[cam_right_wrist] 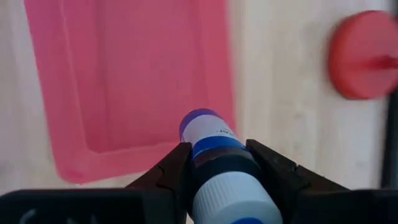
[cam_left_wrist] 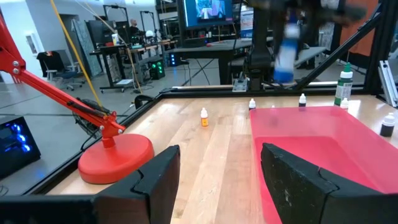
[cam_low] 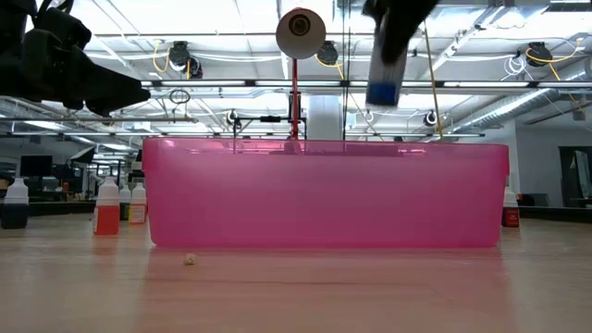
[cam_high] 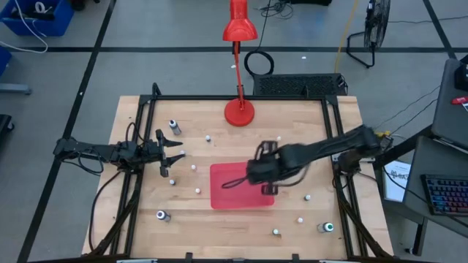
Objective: Pick & Place food coloring
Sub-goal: Put the large blue food coloring bottle into the pink bin
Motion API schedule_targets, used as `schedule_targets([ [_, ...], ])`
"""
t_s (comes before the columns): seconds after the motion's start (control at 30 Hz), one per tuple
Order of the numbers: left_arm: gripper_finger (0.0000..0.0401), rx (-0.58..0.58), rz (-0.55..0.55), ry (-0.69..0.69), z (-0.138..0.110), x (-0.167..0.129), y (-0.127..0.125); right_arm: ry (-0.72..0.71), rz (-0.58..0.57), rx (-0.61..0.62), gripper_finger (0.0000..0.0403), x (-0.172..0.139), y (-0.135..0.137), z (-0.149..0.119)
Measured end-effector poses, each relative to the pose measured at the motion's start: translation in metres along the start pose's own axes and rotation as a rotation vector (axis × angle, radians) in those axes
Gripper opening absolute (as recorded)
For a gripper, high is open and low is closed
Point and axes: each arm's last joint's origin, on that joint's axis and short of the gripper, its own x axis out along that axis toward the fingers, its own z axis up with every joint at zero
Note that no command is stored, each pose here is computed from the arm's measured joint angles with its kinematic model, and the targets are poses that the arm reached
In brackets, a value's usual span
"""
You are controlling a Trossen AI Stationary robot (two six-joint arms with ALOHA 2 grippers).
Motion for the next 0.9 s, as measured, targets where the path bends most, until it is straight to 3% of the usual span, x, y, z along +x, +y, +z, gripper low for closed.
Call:
schedule_targets([
  [0.13,0.0225,0.000,0.000,0.000,0.000,0.000,0.000,0.140,-0.021,-0.093,0.0123,0.038,0.009,0.008],
  [0.3,0.0225,0.000,0.000,0.000,0.000,0.000,0.000,0.221,0.023,-0.108,0.0123,0.064,0.007,0.014],
  [0.9,0.0225,0.000,-0.001,0.000,0.000,0.000,0.000,0.212,0.122,-0.063,0.0122,0.113,-0.007,0.004],
])
